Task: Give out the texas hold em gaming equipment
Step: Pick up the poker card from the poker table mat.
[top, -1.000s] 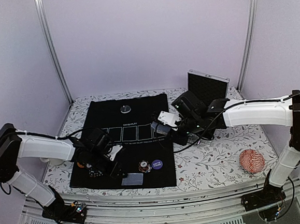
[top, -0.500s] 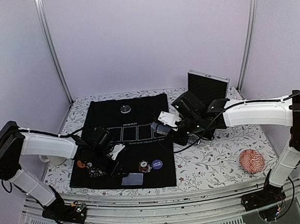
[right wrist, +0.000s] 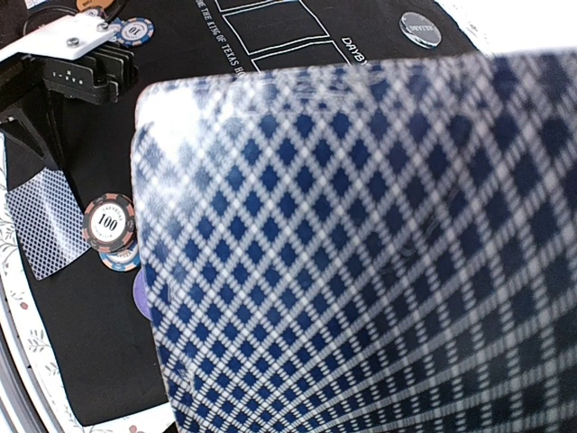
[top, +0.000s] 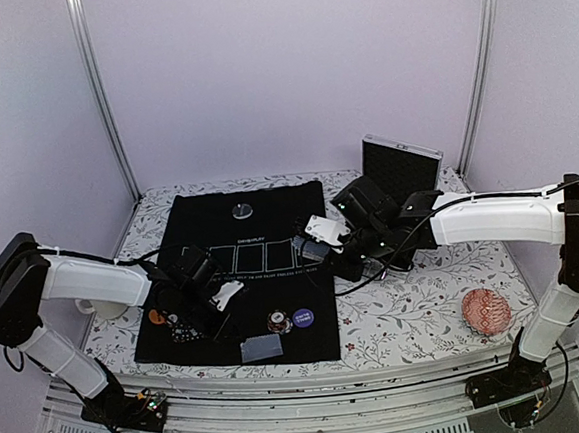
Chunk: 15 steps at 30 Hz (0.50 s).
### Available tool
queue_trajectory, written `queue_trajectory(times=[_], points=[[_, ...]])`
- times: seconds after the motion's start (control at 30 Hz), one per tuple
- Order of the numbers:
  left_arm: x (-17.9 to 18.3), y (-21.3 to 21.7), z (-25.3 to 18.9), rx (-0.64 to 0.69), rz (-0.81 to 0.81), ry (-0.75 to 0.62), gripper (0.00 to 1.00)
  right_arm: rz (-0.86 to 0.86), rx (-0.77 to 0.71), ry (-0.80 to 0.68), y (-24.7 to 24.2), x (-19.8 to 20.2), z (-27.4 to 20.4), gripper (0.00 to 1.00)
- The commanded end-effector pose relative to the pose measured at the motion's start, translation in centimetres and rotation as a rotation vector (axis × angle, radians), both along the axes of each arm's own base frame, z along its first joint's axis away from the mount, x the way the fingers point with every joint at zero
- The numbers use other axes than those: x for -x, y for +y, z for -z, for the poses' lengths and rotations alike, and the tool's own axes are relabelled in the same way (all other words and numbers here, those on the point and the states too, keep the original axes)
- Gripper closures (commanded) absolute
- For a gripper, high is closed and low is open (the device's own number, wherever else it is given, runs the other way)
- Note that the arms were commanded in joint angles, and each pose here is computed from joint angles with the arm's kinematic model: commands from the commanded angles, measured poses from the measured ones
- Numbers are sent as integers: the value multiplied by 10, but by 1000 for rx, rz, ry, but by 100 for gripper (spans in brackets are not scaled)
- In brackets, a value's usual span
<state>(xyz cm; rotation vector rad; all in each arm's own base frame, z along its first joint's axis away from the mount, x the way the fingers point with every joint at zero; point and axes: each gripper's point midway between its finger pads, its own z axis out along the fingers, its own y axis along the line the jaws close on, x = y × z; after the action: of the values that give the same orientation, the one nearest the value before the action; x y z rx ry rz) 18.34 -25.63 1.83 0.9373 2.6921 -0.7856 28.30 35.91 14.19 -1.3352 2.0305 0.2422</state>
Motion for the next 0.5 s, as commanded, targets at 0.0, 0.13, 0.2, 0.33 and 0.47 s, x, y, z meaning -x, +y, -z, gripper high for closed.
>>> queue_trajectory(times=[0.0,0.13,0.2,0.33,0.47], points=[[9,-9,-16,53,43,10,100,12,-3,-10,0,-5,-8,63],[12,-13,-35,104,67,-17,100,14,0,-18,-1,-6,-11,63],[12,-16,-47,134,80,-53,100,14,2,-20,-1,-7,-11,63],[13,-22,-76,209,117,-124,100,15,4,-20,0,-8,-11,63],[9,-21,-109,258,130,-230,100,18,6,-22,-1,-8,-12,63]])
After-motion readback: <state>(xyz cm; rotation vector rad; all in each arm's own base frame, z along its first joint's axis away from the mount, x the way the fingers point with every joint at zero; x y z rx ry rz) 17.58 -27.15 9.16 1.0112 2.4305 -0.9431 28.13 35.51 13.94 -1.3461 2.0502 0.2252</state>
